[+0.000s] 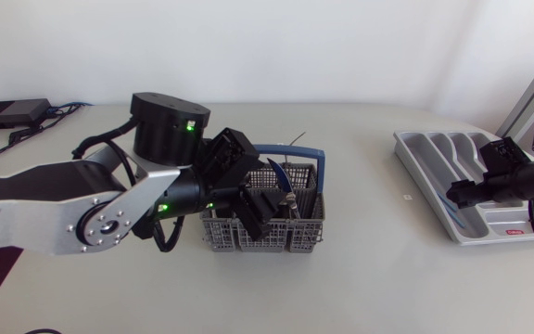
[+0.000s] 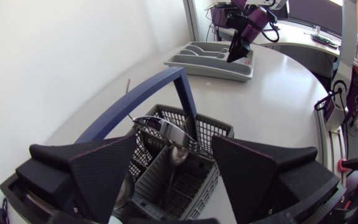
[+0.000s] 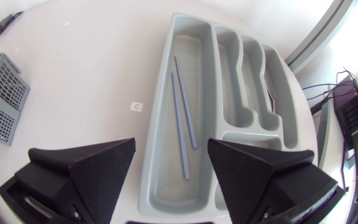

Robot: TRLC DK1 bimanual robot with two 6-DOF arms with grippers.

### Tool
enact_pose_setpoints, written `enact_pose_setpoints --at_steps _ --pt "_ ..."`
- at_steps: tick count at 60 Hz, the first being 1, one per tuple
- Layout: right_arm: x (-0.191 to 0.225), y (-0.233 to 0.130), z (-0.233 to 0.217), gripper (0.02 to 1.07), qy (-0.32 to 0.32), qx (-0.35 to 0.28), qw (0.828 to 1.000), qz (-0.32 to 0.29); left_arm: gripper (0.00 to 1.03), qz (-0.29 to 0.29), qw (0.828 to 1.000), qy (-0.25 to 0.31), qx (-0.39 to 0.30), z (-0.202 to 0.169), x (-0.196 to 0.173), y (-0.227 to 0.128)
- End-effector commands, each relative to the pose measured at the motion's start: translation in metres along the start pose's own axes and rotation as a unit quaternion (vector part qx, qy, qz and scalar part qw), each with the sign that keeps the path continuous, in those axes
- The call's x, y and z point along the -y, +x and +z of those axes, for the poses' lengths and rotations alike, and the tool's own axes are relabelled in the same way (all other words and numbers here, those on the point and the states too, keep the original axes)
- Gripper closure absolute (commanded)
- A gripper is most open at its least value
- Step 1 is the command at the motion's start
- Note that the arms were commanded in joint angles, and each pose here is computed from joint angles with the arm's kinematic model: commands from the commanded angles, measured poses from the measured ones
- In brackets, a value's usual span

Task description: Sort the cutlery from the basket into the organizer compartments.

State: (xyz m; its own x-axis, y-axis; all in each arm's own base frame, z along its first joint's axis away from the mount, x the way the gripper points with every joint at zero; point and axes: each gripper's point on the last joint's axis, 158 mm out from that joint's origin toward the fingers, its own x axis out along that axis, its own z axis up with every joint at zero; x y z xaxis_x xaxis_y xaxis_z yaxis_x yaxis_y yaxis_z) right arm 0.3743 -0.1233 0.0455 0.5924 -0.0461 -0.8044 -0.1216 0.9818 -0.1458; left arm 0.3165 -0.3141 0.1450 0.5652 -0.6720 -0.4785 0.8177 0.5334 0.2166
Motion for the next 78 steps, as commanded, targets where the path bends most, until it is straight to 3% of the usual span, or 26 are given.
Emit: enact_pose_setpoints --at_steps 1,41,78 --pt "-0.013 -0.002 -0.009 0.19 -0.004 -0.007 1.000 0.011 0.21 -0.018 1.000 -0.016 0.000 -0.003 0.009 0.005" --pt "-0.033 -0.006 -0.013 0.19 -0.027 -0.005 0.999 0.022 0.22 -0.073 0.997 -0.018 0.024 0.019 0.033 0.003" --pt "-0.039 -0.004 -0.019 0.19 -0.033 -0.007 0.999 0.026 0.25 0.006 0.999 -0.032 -0.004 -0.017 0.018 0.005"
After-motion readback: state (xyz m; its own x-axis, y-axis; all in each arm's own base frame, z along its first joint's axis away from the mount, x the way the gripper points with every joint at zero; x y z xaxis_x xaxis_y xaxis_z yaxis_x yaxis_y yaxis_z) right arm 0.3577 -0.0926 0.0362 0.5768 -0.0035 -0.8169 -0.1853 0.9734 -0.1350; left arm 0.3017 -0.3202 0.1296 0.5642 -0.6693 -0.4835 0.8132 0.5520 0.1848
